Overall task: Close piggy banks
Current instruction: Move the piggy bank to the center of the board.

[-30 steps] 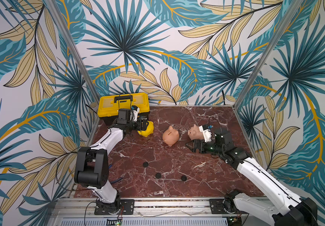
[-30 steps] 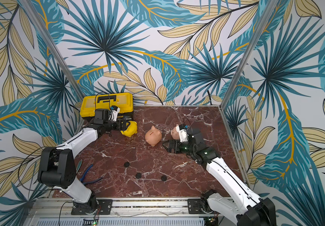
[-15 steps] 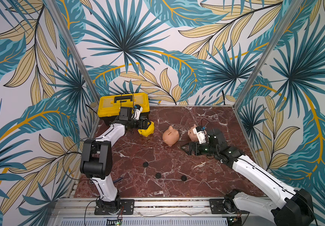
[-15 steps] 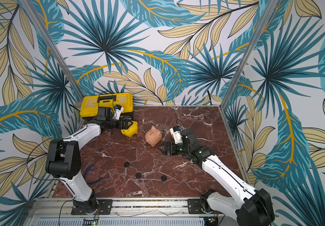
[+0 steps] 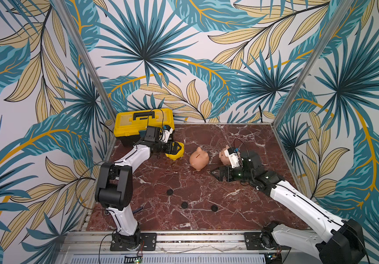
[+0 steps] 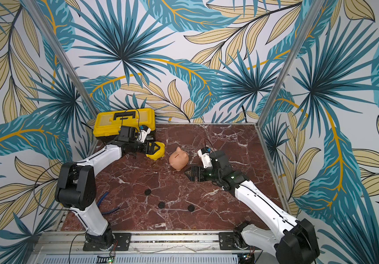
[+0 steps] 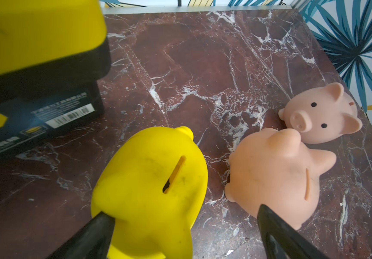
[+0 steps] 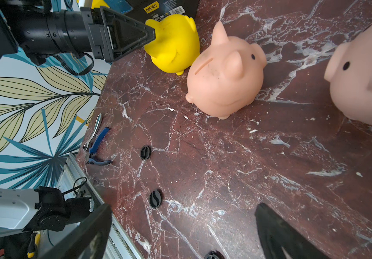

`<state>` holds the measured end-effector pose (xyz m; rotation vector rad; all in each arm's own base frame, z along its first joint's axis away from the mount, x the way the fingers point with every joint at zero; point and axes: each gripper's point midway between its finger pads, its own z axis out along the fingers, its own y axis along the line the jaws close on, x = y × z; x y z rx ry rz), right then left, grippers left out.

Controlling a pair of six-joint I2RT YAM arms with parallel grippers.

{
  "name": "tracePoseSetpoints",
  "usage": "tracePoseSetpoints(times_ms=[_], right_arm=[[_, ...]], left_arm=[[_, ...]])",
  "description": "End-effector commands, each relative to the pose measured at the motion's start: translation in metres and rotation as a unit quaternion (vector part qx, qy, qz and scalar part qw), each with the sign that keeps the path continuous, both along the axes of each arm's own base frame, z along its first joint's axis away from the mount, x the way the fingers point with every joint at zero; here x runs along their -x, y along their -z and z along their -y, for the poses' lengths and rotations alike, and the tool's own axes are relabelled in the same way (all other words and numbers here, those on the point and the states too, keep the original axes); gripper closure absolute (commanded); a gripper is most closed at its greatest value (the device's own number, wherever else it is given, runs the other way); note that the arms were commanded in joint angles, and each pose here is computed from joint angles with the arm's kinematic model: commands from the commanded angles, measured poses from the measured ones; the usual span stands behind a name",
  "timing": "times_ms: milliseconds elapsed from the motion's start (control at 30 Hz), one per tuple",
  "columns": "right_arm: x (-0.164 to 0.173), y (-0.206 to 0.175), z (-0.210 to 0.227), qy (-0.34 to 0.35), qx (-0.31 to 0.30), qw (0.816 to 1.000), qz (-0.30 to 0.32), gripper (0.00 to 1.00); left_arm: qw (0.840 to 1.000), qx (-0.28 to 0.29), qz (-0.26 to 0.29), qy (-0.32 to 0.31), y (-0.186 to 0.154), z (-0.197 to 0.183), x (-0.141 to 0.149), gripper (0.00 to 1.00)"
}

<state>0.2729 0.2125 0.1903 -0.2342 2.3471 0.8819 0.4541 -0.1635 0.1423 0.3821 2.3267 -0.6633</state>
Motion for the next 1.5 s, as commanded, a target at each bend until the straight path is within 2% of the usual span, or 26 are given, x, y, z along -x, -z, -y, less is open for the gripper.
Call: tracePoseSetpoints(times_ms=[0,267,400,600,767,867,1100,1300,1467], right_arm=[[-0.001,0.000,-0.001,-0.003,0.009,1.000,0.004,0.01],[-0.001,0.002,0.001,0.000,0.014,1.000,0.002,0.01],[-0.002,0.003,0.001,0.001,0.017,1.000,0.002,0.01],[-0.003,0.004,0.000,-0.004,0.020,1.000,0.003,0.01],[-0.003,0.004,-0.002,-0.009,0.020,1.000,0.004,0.01],[-0.003,0.004,-0.002,-0.012,0.023,1.000,0.006,0.01],[-0.002,0.006,-0.002,-0.017,0.030,0.999,0.007,0.01],[-0.004,0.008,-0.003,-0.021,0.032,0.999,0.005,0.01],[-0.004,0.012,-0.004,-0.022,0.035,0.999,0.000,0.01]], left_arm=[[1.000,0.006,0.005,0.003,-0.015,0.012,0.011,0.00],[1.000,0.006,-0.016,0.016,-0.010,0.044,0.039,0.00],[1.000,0.002,-0.007,0.020,-0.018,0.046,0.046,0.00],[0.997,-0.065,0.044,0.011,-0.033,0.020,0.029,0.00],[0.997,-0.055,0.060,0.018,-0.037,-0.006,0.000,0.01],[0.997,-0.046,0.057,0.037,-0.031,-0.008,-0.014,0.00],[0.993,-0.010,0.044,0.109,-0.022,0.011,-0.018,0.01],[0.991,0.004,0.031,0.128,-0.011,0.019,-0.018,0.00],[0.990,-0.001,0.020,0.142,-0.004,0.026,-0.005,0.00]])
